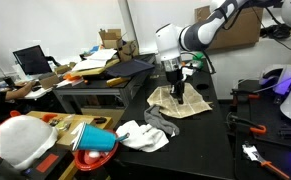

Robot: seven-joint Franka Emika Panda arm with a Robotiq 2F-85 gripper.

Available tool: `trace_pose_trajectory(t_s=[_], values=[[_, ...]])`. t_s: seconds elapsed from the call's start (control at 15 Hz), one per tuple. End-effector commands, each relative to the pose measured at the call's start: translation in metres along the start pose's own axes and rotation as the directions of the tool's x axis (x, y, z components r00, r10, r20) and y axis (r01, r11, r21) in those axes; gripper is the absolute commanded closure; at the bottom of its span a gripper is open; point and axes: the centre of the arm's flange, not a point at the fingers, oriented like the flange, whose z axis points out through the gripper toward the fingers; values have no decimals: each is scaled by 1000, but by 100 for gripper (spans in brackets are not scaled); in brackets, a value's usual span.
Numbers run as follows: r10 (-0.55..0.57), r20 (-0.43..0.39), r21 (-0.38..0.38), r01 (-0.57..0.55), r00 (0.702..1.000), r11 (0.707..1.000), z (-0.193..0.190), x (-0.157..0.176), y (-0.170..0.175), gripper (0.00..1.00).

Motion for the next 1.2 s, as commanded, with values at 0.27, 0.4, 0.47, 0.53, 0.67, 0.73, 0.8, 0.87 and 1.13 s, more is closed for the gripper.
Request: trace_pose_trajectory(t_s=[0.27,0.4,0.47,0.53,0.67,0.73,0.8,0.87,1.13], values=[[216,-133,-48,-224,967,973,-33,80,84,100],[258,-152,-40,-267,954,963,-32,98,103,100],[275,-163,-41,-285,947,958,-32,108,112,100],[290,-176,-39,-301,941,953,-30,116,119,100],[310,-194,-40,-324,931,945,-27,129,129,100],[320,-197,-42,-334,927,942,-25,134,132,100],[321,-202,-47,-336,925,941,-21,139,132,100],[323,-200,-49,-339,925,940,-17,142,133,100],[318,-186,-62,-334,930,941,5,151,130,100]])
